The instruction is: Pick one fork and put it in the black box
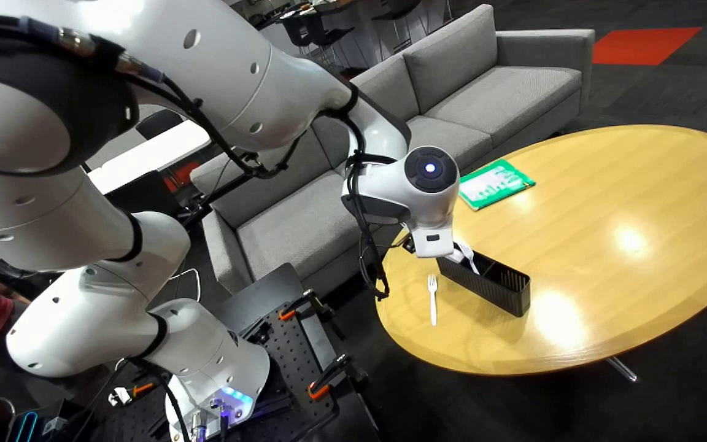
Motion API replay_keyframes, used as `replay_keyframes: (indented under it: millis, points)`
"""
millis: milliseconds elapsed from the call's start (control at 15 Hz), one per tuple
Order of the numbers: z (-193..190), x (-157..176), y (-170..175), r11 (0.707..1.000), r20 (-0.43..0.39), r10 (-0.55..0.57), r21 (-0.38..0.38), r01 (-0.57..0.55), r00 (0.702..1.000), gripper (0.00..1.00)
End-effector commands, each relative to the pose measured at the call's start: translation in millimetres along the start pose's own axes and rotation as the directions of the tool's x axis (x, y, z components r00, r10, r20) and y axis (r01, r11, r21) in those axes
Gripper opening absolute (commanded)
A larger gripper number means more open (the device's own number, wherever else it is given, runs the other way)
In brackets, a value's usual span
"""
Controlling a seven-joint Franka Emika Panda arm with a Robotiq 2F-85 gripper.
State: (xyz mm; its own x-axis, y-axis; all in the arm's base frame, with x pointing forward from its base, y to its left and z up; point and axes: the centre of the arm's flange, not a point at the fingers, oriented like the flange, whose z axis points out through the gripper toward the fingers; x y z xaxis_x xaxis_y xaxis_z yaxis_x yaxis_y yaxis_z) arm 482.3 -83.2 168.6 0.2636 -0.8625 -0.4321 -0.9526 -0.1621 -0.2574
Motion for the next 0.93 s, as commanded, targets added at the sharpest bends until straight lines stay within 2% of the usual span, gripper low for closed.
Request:
replay_keyframes:
  millis: [0, 400, 600, 867]
  points:
    - [-18.4, 16.4, -13.9, 0.994, 0.161, 0.084, 0.054, -0.094, 0.983, 0.03]
    - [-10.0, 44.6, -19.0, 0.960, 0.402, 0.124, 0.184, -0.213, 0.907, 0.03]
    - [-4.3, 50.8, -15.4, 0.940, 0.470, 0.123, 0.229, -0.255, 0.874, 0.03]
    - [18.3, 66.7, -10.2, 0.912, 0.510, 0.186, 0.227, -0.341, 0.840, 0.03]
